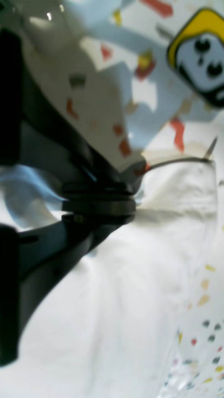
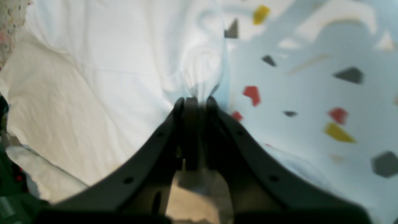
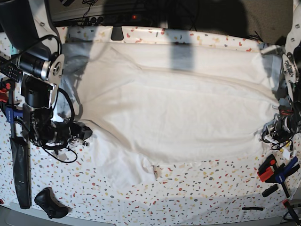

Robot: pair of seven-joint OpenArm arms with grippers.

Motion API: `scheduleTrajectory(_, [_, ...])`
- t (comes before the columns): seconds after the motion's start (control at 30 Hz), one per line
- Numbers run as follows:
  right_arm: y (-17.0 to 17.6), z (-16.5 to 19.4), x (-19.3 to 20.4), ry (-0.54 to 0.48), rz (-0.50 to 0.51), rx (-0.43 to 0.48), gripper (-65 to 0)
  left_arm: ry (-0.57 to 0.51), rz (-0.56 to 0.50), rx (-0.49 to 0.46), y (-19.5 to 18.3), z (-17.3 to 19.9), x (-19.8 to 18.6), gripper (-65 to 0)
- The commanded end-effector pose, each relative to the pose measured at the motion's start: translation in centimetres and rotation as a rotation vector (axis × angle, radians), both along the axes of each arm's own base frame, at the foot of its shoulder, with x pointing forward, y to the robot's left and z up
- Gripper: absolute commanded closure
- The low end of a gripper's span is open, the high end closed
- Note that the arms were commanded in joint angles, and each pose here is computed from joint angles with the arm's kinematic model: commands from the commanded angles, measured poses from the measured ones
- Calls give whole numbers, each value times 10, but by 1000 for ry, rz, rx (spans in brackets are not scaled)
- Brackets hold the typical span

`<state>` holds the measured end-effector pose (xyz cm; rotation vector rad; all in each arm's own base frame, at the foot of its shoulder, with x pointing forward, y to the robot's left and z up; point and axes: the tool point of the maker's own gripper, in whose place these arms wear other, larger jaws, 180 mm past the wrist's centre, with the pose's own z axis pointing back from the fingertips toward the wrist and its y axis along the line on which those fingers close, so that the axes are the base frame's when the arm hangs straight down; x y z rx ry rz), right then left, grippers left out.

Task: Fold the T-shirt properly
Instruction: 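Grasp the shirt's side edges with both grippers and pull outward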

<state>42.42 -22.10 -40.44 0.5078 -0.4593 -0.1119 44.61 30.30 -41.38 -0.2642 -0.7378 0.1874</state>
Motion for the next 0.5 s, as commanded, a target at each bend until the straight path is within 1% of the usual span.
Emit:
scheduleTrajectory(0.0, [-12, 26, 17, -74, 1, 3, 0, -64, 7, -5, 8, 24, 16, 0])
scheduleTrajectory(0.17, [-30, 29, 10, -62, 1, -15, 0, -60, 17, -7, 17, 27, 13, 0])
scheduleTrajectory(0.27, [-31, 28, 6, -45, 10, -17, 0, -72, 36, -34, 27, 33, 11, 0])
scheduleTrajectory(0.37, [-25, 29, 7, -48, 12, 10, 0, -99, 32, -74, 33, 44, 9, 0])
scheduleTrajectory(0.47, [-20, 35, 10, -65, 7, 51, 0, -106, 17, -137, 32, 51, 6, 0])
